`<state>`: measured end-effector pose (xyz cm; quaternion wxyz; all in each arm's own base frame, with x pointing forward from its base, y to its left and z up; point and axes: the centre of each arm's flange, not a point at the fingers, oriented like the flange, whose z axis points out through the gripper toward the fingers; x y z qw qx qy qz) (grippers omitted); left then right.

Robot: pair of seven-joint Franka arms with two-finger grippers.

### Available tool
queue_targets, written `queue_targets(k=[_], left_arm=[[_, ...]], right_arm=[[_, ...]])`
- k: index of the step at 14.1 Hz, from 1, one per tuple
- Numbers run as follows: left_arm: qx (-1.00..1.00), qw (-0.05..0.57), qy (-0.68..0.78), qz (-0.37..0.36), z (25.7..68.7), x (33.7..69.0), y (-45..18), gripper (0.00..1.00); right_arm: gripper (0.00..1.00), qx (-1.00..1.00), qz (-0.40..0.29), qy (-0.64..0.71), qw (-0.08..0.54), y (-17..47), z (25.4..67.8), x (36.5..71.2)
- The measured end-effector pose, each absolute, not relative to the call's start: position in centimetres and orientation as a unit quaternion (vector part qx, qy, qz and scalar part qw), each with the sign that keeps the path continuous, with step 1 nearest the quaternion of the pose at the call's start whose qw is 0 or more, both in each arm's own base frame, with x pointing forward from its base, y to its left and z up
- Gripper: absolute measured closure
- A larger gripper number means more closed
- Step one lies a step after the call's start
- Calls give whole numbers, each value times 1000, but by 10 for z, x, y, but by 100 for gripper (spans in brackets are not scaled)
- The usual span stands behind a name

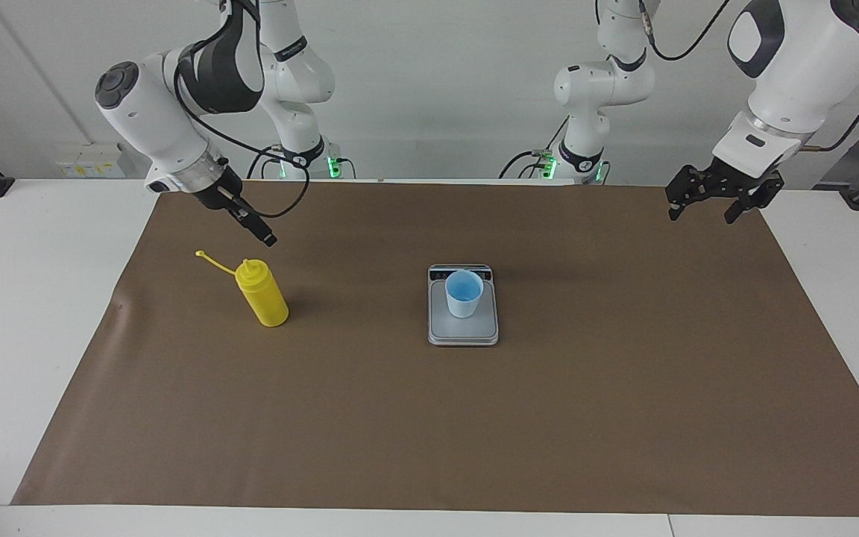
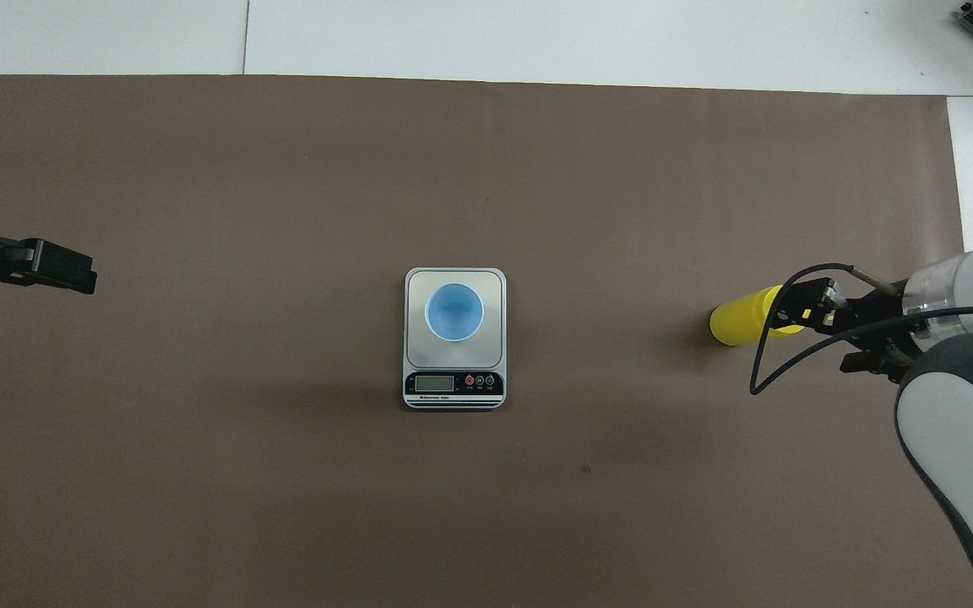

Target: Pour seasoning into cup on scale with both arms

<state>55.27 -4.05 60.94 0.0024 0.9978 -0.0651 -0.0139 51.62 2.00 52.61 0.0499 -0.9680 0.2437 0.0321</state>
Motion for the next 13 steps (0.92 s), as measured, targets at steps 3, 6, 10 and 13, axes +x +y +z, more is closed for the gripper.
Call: queue_targets(k=[3, 6, 10, 13], left_arm=[[998, 2, -65, -14, 609, 553, -40, 0], [998, 2, -65, -14, 609, 553, -40, 0], [998, 2, -65, -14, 609, 553, -40, 0], [998, 2, -65, -14, 609, 553, -40, 0]], right_arm=[[0, -978, 23, 200, 45, 31, 578, 523], [0, -987, 7, 160, 11, 51, 617, 530], [0, -993, -2, 119, -13, 90, 641, 531], [0, -994, 7, 107, -14, 85, 638, 534]])
